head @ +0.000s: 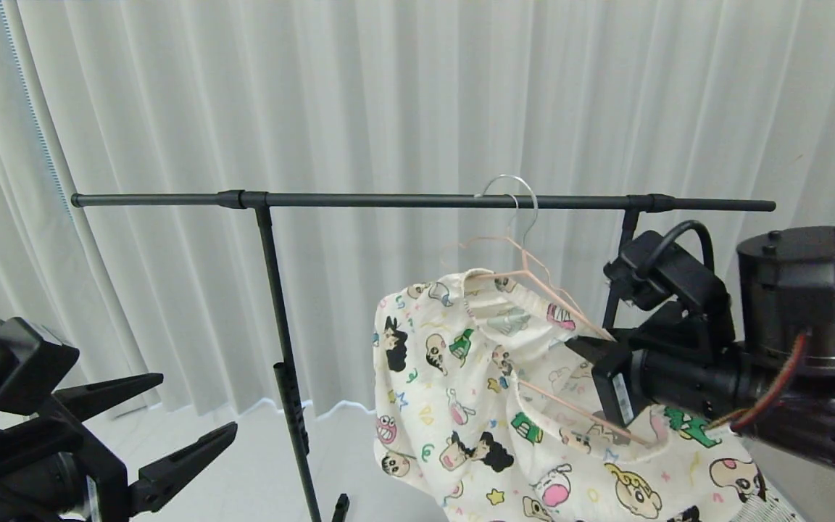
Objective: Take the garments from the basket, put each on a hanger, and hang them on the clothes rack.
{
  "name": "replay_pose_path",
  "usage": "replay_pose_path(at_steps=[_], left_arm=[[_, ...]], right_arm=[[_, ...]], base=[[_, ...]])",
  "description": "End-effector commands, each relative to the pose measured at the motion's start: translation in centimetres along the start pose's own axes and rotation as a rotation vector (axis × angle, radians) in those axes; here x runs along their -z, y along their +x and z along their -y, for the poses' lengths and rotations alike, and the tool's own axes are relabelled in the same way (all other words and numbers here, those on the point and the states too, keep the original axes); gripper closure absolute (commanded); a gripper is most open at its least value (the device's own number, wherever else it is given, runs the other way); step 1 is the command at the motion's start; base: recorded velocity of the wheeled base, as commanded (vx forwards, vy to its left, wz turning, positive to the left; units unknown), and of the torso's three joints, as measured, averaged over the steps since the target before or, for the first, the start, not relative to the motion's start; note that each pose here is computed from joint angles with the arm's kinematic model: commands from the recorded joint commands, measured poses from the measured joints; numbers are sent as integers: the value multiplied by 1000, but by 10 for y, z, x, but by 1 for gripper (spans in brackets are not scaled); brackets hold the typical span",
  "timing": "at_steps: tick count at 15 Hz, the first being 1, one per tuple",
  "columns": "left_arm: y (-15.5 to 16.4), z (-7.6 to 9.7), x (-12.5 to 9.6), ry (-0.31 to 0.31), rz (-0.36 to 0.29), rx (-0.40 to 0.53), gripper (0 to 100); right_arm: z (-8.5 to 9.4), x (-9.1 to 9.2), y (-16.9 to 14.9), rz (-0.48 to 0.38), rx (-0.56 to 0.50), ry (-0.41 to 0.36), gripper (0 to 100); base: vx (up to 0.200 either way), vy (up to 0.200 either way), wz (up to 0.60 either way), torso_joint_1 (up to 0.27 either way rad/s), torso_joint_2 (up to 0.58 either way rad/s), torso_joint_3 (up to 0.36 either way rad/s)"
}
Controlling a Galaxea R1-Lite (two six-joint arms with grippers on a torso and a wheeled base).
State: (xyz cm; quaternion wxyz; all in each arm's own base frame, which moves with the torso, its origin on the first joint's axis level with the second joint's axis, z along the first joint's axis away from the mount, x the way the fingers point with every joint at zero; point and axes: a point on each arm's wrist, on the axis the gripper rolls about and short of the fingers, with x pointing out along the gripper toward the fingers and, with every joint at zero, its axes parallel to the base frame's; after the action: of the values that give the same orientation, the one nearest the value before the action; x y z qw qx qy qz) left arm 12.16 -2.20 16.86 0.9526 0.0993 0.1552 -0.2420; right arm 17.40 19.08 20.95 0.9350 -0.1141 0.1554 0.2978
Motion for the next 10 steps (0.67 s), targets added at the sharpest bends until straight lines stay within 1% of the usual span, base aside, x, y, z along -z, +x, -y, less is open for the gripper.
replay_pose_path(at_steps=[1,2,4,5,10], left_arm=[[-1,0,-4,18,16,-4,0],[-1,1,-5,21,19,6,0],[-1,1,-5,17,19,7,0],[-1,1,-5,17,19,12,0],[-1,7,-6,36,34,50,0]], right_arm=[[-4,-3,30,-43,56,42,100],[-5,-8,42,-54,97,60,100],[-4,-16,52,-43,132,66,100],[-3,-18,54,-38,139,70,100],[0,-18,59,-45,150,73,100]], base=[[0,0,0,0,0,0],[0,0,0,0,0,0],[0,0,0,0,0,0],[200,0,0,-2,2,2],[200,0,0,-1,0,3]])
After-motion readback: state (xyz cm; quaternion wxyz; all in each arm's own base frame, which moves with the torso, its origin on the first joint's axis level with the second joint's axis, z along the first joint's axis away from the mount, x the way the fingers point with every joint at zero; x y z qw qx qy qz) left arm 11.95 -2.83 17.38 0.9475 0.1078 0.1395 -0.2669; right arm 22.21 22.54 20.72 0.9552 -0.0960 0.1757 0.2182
